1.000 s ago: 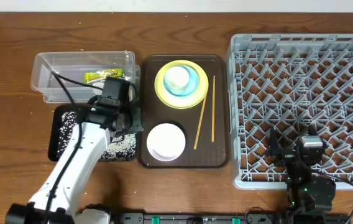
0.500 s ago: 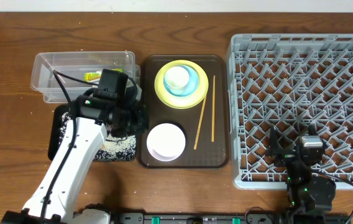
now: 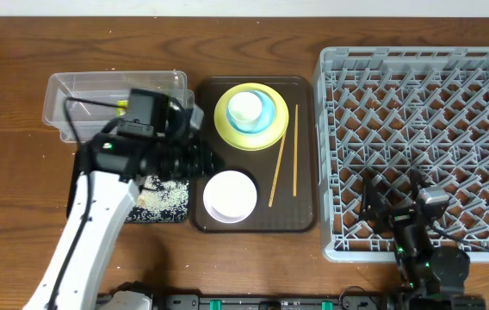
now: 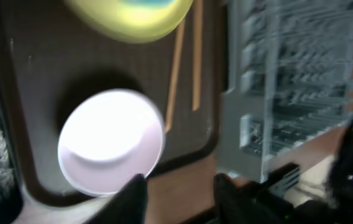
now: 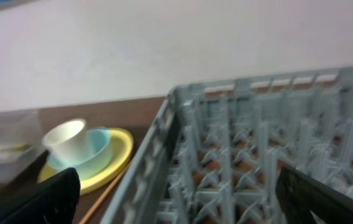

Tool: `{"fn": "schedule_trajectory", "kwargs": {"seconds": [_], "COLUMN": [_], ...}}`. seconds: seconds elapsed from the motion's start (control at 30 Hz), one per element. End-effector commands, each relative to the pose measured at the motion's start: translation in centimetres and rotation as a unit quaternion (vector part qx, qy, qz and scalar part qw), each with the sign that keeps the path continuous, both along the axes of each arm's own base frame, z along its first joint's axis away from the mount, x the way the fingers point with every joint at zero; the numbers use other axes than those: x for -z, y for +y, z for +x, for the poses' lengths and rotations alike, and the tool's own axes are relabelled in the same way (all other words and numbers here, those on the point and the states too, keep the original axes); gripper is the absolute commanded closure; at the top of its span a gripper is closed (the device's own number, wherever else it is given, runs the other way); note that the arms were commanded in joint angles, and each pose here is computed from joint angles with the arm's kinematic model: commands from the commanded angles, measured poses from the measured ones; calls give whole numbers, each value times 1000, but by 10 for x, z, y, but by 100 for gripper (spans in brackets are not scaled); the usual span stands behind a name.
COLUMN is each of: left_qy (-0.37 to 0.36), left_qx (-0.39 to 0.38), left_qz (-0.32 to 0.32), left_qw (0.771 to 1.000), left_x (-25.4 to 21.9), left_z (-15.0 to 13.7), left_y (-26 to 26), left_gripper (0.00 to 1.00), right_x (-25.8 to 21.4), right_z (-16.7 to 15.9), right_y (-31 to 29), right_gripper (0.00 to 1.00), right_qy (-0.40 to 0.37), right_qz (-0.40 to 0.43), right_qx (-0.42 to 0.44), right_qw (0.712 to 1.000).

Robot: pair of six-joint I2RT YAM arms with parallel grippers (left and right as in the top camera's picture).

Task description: Sort waste into correct bins and load items into the dishwasher rack

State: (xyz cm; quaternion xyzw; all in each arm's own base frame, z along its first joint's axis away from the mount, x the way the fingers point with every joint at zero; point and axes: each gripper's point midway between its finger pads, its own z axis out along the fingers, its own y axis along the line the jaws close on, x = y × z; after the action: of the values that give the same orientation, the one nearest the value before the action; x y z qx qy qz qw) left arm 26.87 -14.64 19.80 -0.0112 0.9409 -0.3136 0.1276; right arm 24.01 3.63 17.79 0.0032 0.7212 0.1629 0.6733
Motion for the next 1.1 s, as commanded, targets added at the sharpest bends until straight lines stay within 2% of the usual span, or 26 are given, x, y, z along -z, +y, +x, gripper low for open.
{"fn": "schedule_trajectory", "kwargs": {"seconds": [0.0, 0.07, 0.1, 0.23, 0.43, 0.53, 0.67, 0.7, 0.77, 0.9, 0.97, 1.07], "left_qy": [-88, -128, -152, -204, -213, -211, -221, -220, -215, -213, -211, -211], "left_qx": [-15, -32, -44, -81, -91, -110, -162, -176, -199, -204, -204, -204], "left_qz": [-25, -29, -31, -30, -28, -3, 65, 86, 120, 128, 128, 128], "left_qw": [996, 991, 987, 975, 972, 971, 960, 956, 949, 947, 947, 947], "left_x": [-56, -77, -88, -112, -117, -111, -105, -103, -97, -96, -95, -95], "left_z": [18, 27, 32, 38, 37, 41, 51, 53, 53, 54, 54, 54], "left_y": [7, 16, 24, 48, 54, 63, 91, 99, 112, 116, 116, 116], "left_gripper": [41, 26, 23, 20, 15, 14, 12, 12, 11, 10, 10, 9], "right_x": [-45, -62, -70, -90, -111, -132, -151, -157, -157, -125, -104, -78], "right_z": [-10, -10, -10, 0, 14, 28, 39, 42, 51, 62, 59, 50], "right_y": [8, 8, 9, 10, 26, 50, 88, 98, 110, 119, 133, 160], "right_gripper": [1, 1, 1, 1, 1, 1, 1, 11, 41, 71, 75, 89], "right_qy": [-8, 5, 19, 126, 316, 339, 356, 346, 357, 417, 458, 497], "right_qz": [22, 10, 3, -23, -24, -14, 68, 85, 118, 113, 106, 82], "right_qx": [-25, -25, -27, -39, -78, -133, -225, -256, -275, -218, -185, -158], "right_qw": [999, 1000, 999, 991, 945, 931, 904, 899, 885, 875, 863, 849]}}
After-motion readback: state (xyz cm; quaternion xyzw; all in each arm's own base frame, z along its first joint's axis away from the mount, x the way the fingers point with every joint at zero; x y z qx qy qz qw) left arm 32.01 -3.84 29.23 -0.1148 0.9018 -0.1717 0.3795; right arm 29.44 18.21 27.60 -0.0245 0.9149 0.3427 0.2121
